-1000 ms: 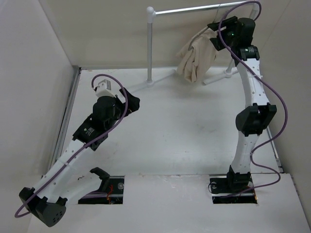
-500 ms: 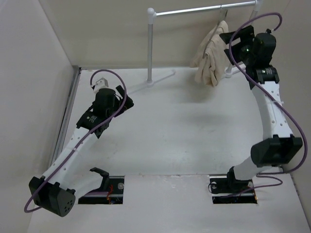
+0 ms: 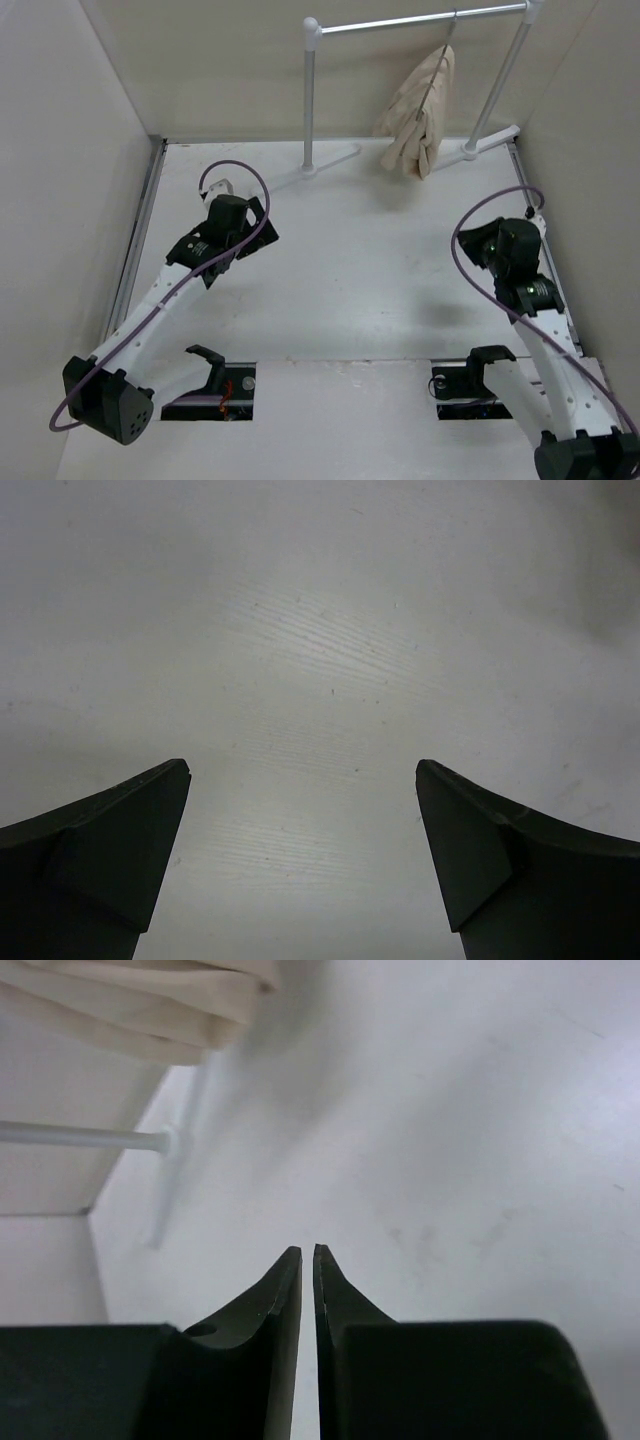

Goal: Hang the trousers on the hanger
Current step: Reset both arms

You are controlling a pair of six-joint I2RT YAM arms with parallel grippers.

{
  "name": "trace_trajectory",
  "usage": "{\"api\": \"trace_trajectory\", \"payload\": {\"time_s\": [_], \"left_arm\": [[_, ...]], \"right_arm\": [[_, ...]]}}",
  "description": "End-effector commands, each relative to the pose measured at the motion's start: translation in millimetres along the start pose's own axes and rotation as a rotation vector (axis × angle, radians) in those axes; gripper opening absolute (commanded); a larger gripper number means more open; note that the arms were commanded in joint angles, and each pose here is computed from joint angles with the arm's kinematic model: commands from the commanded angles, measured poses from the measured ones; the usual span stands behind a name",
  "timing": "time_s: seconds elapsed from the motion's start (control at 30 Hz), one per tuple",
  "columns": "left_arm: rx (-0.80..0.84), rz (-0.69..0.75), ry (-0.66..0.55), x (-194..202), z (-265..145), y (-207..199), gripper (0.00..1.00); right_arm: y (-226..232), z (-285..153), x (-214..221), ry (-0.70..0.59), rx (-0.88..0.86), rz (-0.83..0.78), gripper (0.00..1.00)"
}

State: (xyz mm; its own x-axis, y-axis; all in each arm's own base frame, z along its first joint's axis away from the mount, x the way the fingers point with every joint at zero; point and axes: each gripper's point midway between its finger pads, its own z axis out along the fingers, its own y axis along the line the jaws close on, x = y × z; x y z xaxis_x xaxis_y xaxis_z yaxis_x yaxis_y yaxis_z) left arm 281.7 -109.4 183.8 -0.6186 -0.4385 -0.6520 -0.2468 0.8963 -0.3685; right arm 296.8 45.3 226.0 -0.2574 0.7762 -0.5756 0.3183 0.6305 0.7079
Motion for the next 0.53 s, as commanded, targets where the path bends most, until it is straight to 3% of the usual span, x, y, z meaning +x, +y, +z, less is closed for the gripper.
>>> {"api": "trace_trajectory", "payload": {"time_s": [0.0,0.1,0.13,0.27,0.5], "left_arm": [[-0.003,0.023,0.006,6,-5,6,1.00],[-0.029,0.036,0.037,15,2,11,1.00],[-0.036,0.040,0.046,18,4,13,1.00],[-0.038,0.053,0.063,25,8,12,1.00],[-0.066,0.084,0.104,35,17,15,1.00]], "right_arm": [[-50,-12,13,-0.014,0.129,-0.041,0.15],[-74,-18,28,0.020,0.187,-0.055,0.27],[-78,-20,31,0.022,0.194,-0.058,0.39],[-88,-25,35,0.022,0.229,-0.084,0.64],[-86,-28,32,0.024,0.227,-0.120,0.70]]}}
